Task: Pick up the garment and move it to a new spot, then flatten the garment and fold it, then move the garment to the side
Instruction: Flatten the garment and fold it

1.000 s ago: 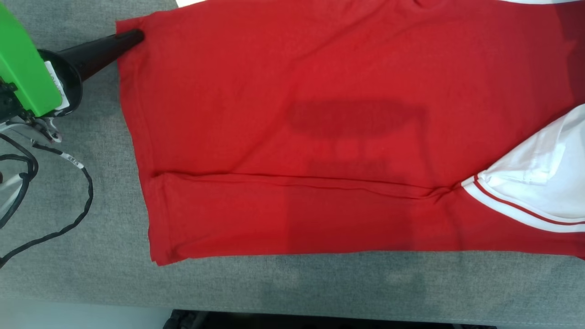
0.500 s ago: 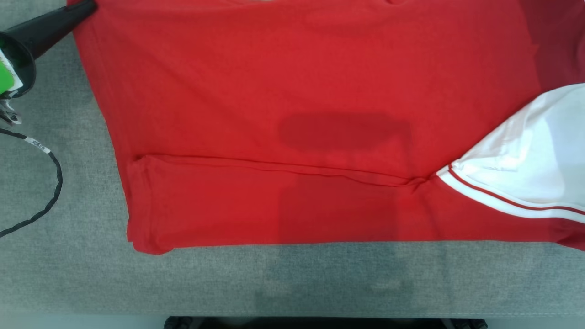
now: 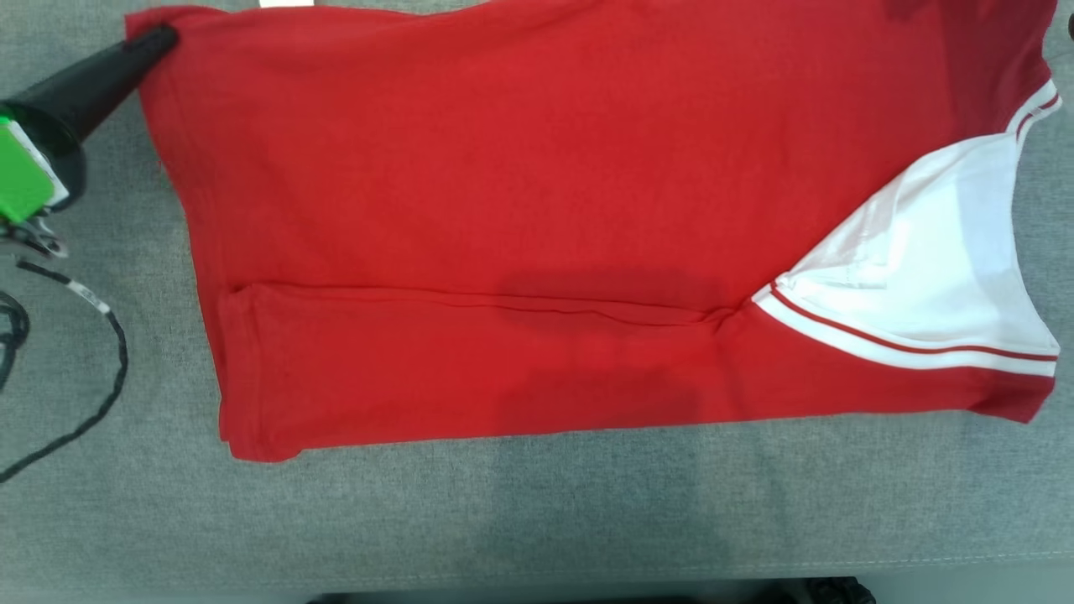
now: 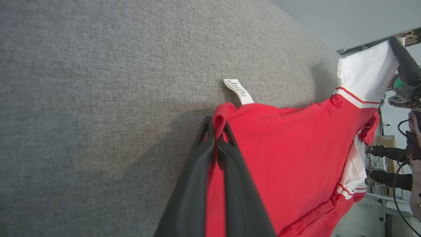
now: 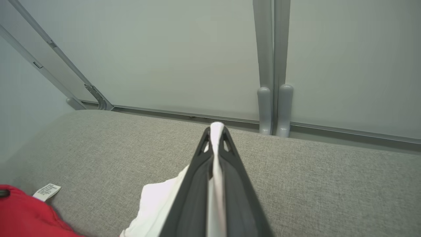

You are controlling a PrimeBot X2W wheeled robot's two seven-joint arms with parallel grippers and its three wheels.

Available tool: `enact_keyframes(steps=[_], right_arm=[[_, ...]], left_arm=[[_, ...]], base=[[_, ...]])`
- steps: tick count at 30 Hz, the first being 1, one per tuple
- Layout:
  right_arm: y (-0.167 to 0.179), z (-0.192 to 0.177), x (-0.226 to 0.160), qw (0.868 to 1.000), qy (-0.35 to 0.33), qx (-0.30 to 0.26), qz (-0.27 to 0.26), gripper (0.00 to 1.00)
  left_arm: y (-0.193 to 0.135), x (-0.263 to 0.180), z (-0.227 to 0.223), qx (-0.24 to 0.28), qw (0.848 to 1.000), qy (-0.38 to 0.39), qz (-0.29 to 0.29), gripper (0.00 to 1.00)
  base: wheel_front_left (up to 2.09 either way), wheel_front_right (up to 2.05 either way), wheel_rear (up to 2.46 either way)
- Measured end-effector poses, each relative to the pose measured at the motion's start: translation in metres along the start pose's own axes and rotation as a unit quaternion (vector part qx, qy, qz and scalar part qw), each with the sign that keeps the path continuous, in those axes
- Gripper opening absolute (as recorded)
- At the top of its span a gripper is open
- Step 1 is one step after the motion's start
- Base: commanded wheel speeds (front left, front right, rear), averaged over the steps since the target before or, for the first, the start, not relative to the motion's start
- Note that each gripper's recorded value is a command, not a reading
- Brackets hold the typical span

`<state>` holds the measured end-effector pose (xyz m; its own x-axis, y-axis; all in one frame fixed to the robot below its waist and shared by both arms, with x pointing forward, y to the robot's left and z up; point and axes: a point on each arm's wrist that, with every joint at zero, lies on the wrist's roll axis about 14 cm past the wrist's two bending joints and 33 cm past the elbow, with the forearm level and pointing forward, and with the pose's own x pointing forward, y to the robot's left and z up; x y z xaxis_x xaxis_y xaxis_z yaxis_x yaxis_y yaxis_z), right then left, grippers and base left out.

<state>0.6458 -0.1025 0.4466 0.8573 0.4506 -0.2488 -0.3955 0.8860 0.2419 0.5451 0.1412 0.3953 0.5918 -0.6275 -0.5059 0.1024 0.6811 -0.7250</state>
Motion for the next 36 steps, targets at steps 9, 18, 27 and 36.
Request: enact_keyframes(steps=[9, 18, 27, 36], right_arm=[[-0.005, 0.008, -0.019, 0.999, -0.032, 0.019, 0.000, 0.00], [-0.005, -0.023, -0.035, 1.000, 0.000, 0.020, 0.001, 0.00], [0.003, -0.015, -0.049, 1.000, -0.016, 0.012, 0.009, 0.00], [0.010, -0.005, -0.067, 0.999, -0.031, 0.008, 0.013, 0.00]], left_arm=[[0.004, 0.000, -0.003, 0.008, 0.999, -0.041, 0.003, 0.00], [0.001, 0.003, -0.002, 0.013, 0.997, -0.077, -0.002, 0.00], [-0.001, -0.006, -0.003, 0.019, 0.994, -0.104, 0.005, 0.00], [-0.012, -0.017, -0.006, 0.030, 0.992, -0.124, 0.001, 0.00]], base=[[0.00, 0.00, 0.00], [0.00, 0.00, 0.00], [0.00, 0.00, 0.00], [0.00, 0.00, 0.00]])
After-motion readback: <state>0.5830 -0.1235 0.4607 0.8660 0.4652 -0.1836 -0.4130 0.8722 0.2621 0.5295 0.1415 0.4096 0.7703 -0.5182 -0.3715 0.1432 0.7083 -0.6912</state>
